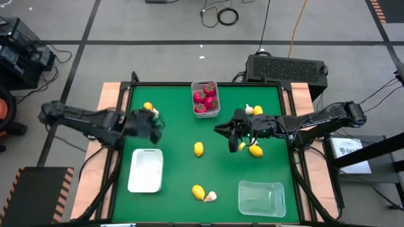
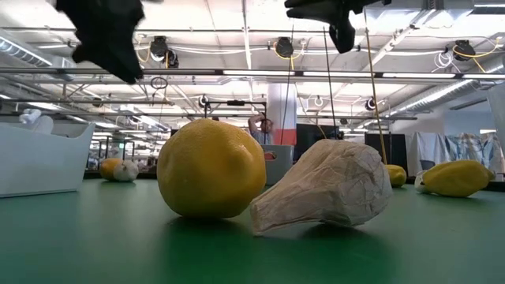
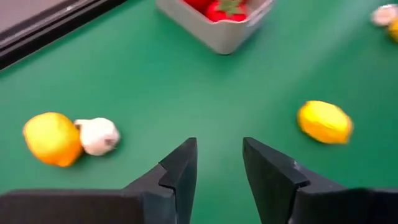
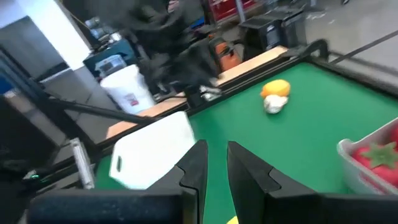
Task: Sort produce into baskets
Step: Put the garlic into the white bin
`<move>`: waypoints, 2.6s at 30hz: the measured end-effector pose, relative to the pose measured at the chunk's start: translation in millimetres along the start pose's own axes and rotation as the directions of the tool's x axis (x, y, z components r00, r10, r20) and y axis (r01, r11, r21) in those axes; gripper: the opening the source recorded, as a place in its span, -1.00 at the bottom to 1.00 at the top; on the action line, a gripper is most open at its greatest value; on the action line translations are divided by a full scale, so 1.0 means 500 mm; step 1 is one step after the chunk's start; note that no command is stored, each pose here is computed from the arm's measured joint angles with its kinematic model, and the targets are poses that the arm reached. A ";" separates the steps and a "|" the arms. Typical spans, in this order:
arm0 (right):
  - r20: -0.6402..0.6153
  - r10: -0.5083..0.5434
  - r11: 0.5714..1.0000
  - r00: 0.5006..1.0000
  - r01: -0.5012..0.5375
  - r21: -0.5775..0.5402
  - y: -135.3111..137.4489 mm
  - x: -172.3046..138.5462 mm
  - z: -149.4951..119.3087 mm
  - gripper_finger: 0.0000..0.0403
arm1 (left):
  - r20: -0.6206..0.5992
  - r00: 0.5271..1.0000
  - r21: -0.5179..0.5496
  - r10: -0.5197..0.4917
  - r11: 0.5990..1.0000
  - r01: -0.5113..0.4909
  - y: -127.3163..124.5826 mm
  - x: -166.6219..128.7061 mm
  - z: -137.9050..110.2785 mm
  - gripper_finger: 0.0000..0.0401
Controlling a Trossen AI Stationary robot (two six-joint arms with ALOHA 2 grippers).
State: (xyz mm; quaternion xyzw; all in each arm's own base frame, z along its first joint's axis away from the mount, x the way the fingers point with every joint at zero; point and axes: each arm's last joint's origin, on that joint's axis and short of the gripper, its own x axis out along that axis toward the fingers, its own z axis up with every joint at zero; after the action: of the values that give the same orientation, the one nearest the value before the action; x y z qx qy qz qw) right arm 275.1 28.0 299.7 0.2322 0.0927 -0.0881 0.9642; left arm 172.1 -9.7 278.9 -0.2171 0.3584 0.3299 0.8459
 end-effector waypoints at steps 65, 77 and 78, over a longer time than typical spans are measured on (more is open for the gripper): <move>-0.129 0.075 0.996 0.989 -0.068 0.053 0.049 -0.020 -0.047 -0.74 | -0.606 0.721 0.599 0.337 0.789 0.135 0.188 0.357 0.077 0.41; -0.136 0.071 0.996 0.988 -0.062 0.069 0.048 -0.020 -0.048 -0.74 | -0.615 0.708 0.601 0.348 0.788 0.135 0.189 0.361 0.074 0.08; -0.136 0.071 0.996 0.988 -0.062 0.070 0.048 -0.020 -0.048 -0.74 | -0.615 0.708 0.600 0.348 0.789 0.133 0.189 0.361 0.074 0.03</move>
State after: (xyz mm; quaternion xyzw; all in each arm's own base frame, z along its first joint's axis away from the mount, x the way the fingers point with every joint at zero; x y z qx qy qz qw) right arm 267.3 61.4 291.2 0.2720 0.1486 -0.0428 0.9498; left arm 216.6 150.1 155.1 -0.0208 0.7485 0.1424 0.6474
